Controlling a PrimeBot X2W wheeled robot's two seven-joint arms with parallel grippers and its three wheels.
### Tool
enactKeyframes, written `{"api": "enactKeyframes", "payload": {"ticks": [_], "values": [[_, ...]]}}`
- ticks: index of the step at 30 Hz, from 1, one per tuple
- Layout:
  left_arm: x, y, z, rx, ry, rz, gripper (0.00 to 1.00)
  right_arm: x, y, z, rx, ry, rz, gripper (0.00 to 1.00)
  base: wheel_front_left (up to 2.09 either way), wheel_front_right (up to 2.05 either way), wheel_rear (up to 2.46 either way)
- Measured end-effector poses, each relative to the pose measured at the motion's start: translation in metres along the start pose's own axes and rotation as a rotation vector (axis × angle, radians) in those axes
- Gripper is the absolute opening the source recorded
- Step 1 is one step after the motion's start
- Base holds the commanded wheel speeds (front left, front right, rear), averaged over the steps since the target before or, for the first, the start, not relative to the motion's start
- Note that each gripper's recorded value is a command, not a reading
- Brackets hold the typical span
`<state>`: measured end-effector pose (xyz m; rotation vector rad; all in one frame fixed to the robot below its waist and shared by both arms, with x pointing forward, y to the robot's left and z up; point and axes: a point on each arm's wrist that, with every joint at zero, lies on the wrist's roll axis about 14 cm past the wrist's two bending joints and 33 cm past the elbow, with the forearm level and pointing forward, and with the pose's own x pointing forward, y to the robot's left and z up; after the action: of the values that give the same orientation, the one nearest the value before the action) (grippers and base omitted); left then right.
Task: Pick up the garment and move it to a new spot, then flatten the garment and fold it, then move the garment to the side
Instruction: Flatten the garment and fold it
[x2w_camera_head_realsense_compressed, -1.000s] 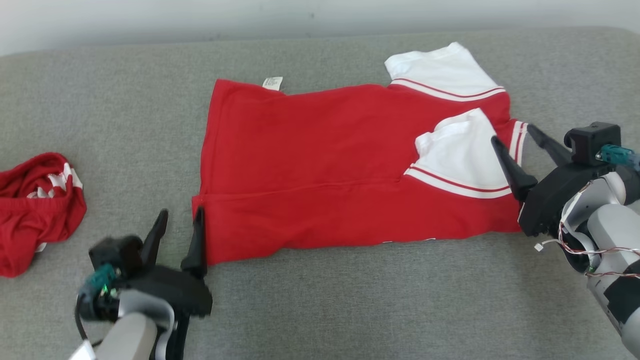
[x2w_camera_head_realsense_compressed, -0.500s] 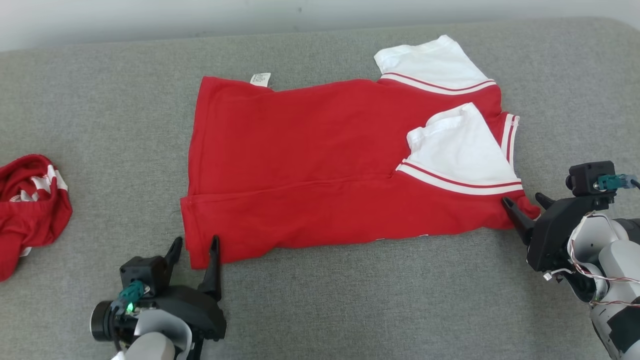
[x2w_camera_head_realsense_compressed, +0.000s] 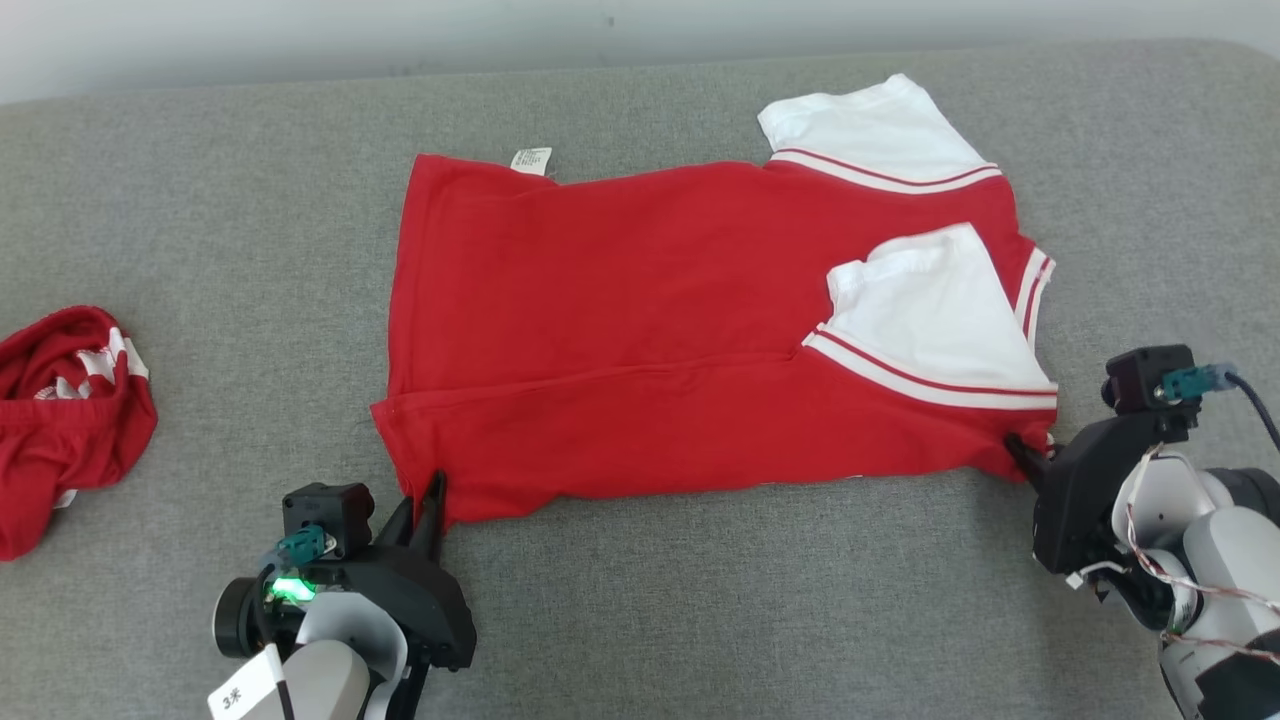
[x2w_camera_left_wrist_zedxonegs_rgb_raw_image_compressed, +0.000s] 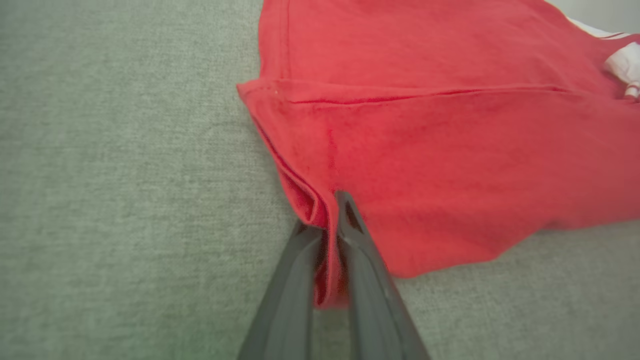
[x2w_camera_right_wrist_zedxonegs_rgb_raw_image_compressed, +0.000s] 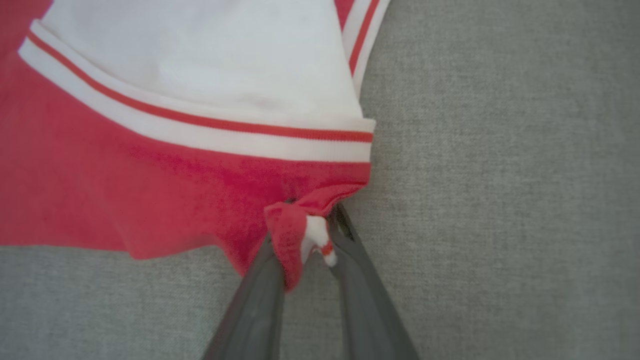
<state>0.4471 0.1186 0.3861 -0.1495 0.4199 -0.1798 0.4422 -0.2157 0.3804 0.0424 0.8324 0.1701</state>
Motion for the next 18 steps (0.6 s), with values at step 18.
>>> {"api": "enactKeyframes", "payload": {"ticks": [18], "values": [[-0.053,-0.002,-0.012,-0.079,0.01,0.021,0.0,-0.055,-0.002,-0.017,0.088,-0.071,-0.014,0.0,0.0,0.0,0.0]]}}
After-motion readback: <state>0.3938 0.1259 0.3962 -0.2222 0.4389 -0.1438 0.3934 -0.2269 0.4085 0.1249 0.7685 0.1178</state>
